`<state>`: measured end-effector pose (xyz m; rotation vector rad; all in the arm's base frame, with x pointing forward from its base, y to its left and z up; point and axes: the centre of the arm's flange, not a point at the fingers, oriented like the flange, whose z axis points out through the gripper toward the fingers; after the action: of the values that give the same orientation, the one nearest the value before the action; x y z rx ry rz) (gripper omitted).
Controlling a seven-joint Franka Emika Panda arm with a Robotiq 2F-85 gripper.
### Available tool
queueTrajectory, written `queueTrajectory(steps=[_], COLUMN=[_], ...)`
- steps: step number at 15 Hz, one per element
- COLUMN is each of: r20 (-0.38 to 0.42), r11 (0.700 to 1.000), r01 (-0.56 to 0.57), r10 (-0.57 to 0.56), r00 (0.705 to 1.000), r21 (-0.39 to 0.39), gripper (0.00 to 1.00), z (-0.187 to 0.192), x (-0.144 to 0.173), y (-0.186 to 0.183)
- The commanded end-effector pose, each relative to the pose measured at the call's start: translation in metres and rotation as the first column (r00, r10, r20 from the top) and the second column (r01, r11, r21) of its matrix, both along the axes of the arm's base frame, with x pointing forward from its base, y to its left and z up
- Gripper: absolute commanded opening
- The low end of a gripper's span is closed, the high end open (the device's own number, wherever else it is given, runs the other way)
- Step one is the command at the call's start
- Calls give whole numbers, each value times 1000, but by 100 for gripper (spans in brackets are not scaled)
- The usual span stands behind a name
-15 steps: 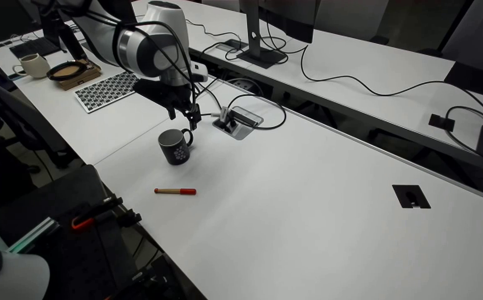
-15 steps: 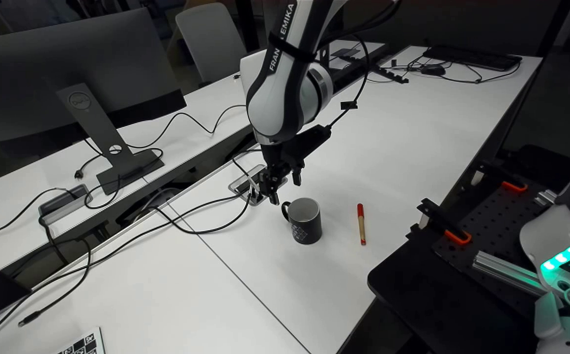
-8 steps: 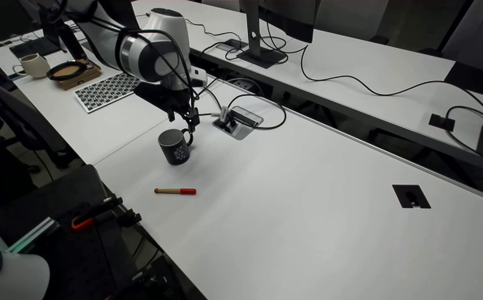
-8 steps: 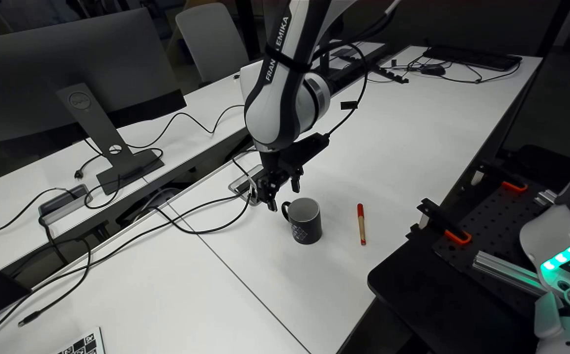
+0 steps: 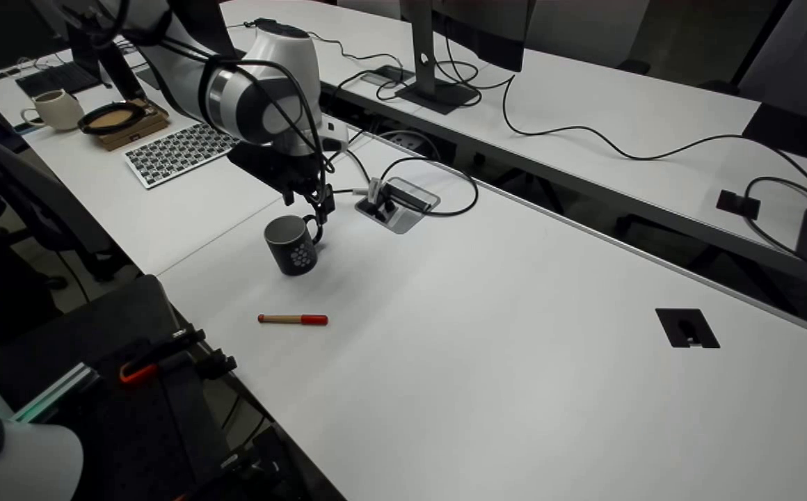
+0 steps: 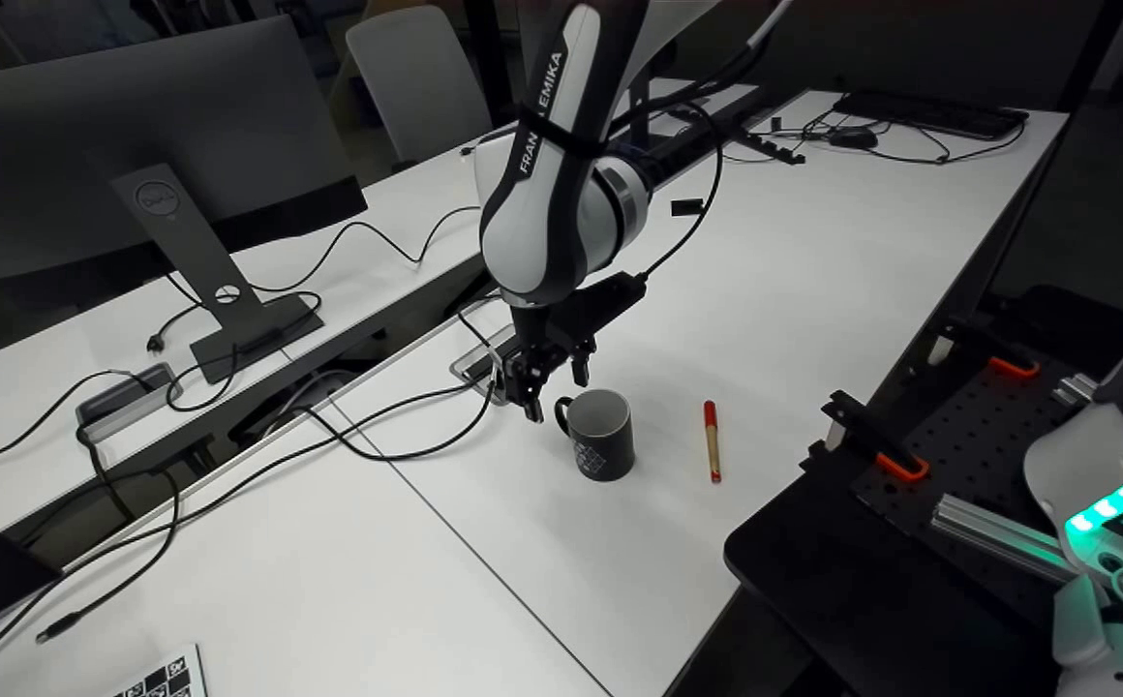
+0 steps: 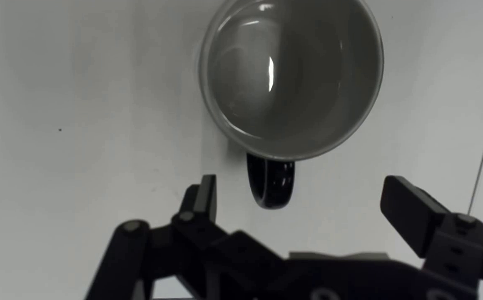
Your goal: Move the mug slightly to the right
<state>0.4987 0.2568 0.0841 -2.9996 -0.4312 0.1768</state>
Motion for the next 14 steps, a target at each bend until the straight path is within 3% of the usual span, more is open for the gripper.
queueTrajectory(steps=[1, 7, 8, 9, 14], r20=[4, 0, 1, 1, -1], r11=[1000, 1000, 999, 999, 999], r01=[23, 31, 33, 35, 43], r10=[-23, -31, -33, -35, -43], r00=[1000, 1000, 999, 999, 999], r21=[15, -1, -4, -6, -12], gripper=[100, 100, 91, 74, 36], z=[-8, -11, -12, -12, -13], x=[6, 7, 7, 7, 9], y=[5, 0, -1, -3, -6])
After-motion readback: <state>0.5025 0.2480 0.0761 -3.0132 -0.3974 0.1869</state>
